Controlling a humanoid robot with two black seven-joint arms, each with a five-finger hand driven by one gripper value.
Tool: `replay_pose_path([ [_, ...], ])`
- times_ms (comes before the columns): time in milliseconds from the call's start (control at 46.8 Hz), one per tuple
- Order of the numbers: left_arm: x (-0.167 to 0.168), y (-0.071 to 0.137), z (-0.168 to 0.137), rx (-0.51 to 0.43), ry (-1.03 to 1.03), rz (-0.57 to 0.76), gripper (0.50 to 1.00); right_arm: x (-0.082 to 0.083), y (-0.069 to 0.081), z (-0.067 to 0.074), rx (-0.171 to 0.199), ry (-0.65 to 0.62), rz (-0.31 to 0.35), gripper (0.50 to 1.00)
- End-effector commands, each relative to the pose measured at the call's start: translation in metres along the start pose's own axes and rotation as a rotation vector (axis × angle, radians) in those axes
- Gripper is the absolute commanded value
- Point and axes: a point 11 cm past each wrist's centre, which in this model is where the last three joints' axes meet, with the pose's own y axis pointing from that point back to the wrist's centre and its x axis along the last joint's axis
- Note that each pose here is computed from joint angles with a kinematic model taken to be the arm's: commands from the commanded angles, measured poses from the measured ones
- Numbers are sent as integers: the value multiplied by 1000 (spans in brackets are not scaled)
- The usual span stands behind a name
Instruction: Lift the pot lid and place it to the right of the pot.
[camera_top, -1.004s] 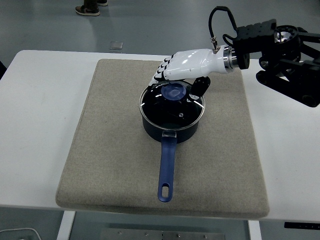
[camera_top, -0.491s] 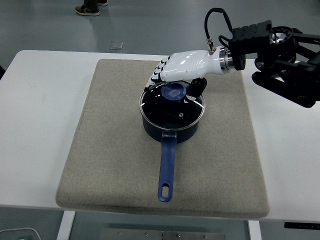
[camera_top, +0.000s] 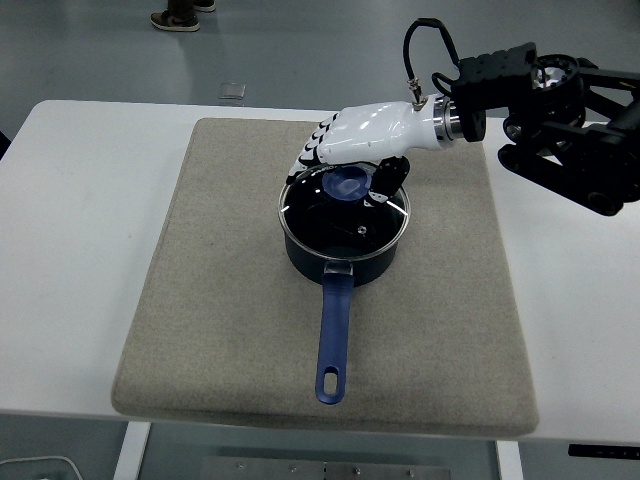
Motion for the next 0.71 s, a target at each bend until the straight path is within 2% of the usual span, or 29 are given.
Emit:
replay_pose_path([
  [0, 0, 0, 0, 0, 0, 1, 1000, -3, 0, 1, -2, 0, -10, 760],
  [43, 0, 0, 0, 0, 0, 1, 1000, -5, 0, 1, -4, 0, -18, 736],
  [85, 0, 0, 0, 0, 1, -1, 1000, -6, 0, 1, -4, -3, -20, 674],
  [150, 0, 0, 0, 0, 0, 1, 1000, -6, -1, 1, -2, -4, -23, 642],
  [171, 0, 0, 0, 0, 0, 1, 1000, -6, -2, 0, 1, -7, -25, 609],
  [214, 0, 0, 0, 0, 0, 1, 1000, -6, -3, -1, 2, -8, -29, 509],
  [235, 0, 0, 0, 0, -1, 0, 1000, -7, -3, -1, 2, -8, -32, 500],
  [427, 0, 0, 0, 0, 0, 1, 1000, -4, -11, -4, 11, -8, -42, 500],
  [684, 0, 0, 0, 0, 1, -1, 1000, 1, -10, -2, -1, 5, -52, 500],
])
